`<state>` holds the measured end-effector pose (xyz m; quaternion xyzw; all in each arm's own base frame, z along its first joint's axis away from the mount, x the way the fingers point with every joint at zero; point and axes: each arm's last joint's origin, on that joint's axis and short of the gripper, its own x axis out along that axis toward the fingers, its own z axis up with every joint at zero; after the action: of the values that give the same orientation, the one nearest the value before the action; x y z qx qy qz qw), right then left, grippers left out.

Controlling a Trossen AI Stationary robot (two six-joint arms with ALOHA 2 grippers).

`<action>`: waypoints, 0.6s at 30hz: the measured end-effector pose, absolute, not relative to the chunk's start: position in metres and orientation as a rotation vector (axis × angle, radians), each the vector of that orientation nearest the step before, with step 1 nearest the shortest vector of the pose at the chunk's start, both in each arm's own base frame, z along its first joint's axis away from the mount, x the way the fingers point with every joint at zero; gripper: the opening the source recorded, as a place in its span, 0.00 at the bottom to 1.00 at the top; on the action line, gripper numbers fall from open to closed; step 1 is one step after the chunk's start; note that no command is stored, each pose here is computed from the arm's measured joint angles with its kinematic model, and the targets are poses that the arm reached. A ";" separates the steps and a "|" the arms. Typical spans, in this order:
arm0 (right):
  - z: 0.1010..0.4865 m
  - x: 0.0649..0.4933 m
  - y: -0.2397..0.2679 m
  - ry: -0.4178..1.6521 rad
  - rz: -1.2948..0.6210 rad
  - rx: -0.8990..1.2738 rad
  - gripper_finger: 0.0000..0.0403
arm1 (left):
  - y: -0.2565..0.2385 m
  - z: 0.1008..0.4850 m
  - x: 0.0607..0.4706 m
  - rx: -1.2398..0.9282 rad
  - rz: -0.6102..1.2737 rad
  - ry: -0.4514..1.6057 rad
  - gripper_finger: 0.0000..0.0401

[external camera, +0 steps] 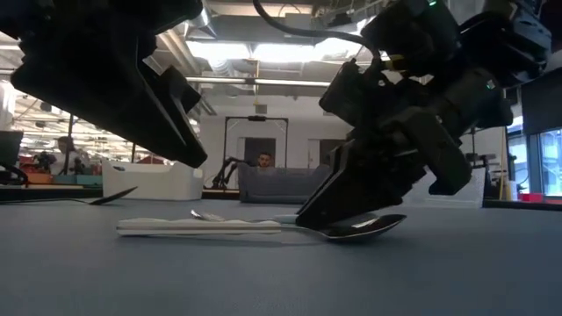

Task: Sort silverware by color (type)
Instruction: Put the bottom middle sky blue spoon into the black bin

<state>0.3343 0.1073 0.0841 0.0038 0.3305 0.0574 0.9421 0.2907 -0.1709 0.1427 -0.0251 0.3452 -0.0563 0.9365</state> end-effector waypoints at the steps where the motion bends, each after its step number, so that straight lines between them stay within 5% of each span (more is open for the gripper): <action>1: 0.084 0.335 0.106 0.673 0.122 -0.007 0.08 | -0.171 0.143 0.291 -0.043 -0.111 0.703 0.31; 10: 0.100 0.337 0.098 0.648 0.097 -0.150 0.11 | -0.170 0.149 0.290 -0.011 -0.112 0.682 0.31; 18: 0.161 0.328 0.077 0.566 -0.047 -0.284 0.04 | -0.166 0.155 0.282 0.060 -0.070 0.709 0.31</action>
<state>0.3277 0.0768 0.1610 -0.1397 0.2784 -0.0232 0.9500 0.2823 -0.1662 0.1552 0.0294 0.3471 -0.0344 0.9367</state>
